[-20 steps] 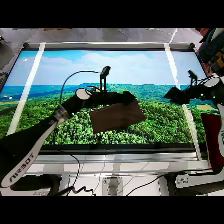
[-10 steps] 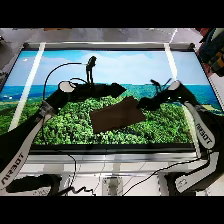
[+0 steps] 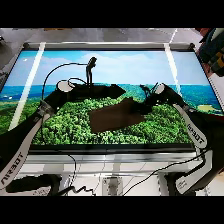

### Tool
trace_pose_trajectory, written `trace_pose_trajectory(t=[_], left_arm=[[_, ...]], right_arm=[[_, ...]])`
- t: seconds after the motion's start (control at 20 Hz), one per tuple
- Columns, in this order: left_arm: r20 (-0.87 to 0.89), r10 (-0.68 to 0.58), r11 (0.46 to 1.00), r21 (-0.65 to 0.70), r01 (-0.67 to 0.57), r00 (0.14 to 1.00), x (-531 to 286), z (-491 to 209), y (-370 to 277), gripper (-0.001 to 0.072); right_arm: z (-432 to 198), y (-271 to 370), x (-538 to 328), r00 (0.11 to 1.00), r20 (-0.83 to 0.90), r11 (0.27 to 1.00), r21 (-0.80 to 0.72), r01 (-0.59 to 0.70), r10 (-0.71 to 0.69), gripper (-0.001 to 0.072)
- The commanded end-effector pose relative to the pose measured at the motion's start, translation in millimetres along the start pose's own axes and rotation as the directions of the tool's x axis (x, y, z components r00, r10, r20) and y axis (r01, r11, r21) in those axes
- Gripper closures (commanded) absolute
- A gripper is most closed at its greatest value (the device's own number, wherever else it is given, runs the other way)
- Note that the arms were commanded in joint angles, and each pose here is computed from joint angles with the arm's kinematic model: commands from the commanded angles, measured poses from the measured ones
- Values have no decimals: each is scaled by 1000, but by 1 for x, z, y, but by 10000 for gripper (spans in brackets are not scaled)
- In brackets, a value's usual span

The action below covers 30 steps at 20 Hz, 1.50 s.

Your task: Fold the clothes and pants, and hang the long-sleeved shirts on hangers.

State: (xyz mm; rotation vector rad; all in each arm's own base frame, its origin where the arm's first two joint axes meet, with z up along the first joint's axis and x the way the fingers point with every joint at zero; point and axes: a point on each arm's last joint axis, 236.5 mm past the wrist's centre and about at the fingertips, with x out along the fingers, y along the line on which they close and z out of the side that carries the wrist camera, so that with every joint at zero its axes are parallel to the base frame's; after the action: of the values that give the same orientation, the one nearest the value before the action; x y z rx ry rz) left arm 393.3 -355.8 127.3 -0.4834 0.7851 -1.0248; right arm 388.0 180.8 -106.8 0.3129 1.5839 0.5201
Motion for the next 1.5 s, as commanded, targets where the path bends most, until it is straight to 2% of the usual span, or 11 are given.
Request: trace_pose_trajectory(t=[0.0,0.05,0.1,0.25,0.4,0.6,0.8,0.9,1.1,1.25,1.45], left_arm=[[-1,-1,1000,3,1,1000,0,0,0,12],[-5,6,1000,8,-5,1000,-1,-1,1,12],[-14,11,1000,17,-10,1000,-2,-2,3,12],[-76,98,987,134,-87,992,-25,-9,21,12],[-110,271,916,334,-221,956,-75,-9,40,25],[17,502,720,546,-428,865,-154,21,49,25],[147,658,494,656,-570,739,-222,42,49,25],[194,691,415,681,-603,696,-243,48,43,25],[216,698,387,688,-614,683,-255,49,34,25],[194,703,397,691,-604,684,-254,44,36,25],[181,706,404,691,-600,684,-251,42,41,25]], right_arm=[[-4,31,16,998,-18,992,-110,-62,60,340],[7,36,19,998,27,991,-124,-49,53,555],[10,41,19,998,40,989,-136,-51,57,686],[22,47,-7,997,72,980,-198,-16,30,697],[48,40,-66,977,212,973,-223,62,-13,697],[56,-7,-175,902,412,986,-45,162,-129,697],[12,-93,-283,796,489,930,263,256,-358,697],[-24,-136,-333,726,498,867,406,289,-475,697],[-129,-233,-415,579,367,631,688,357,-728,696],[-209,-277,-435,580,258,456,861,224,-773,697],[-293,-301,-440,611,149,229,972,54,-777,698]])
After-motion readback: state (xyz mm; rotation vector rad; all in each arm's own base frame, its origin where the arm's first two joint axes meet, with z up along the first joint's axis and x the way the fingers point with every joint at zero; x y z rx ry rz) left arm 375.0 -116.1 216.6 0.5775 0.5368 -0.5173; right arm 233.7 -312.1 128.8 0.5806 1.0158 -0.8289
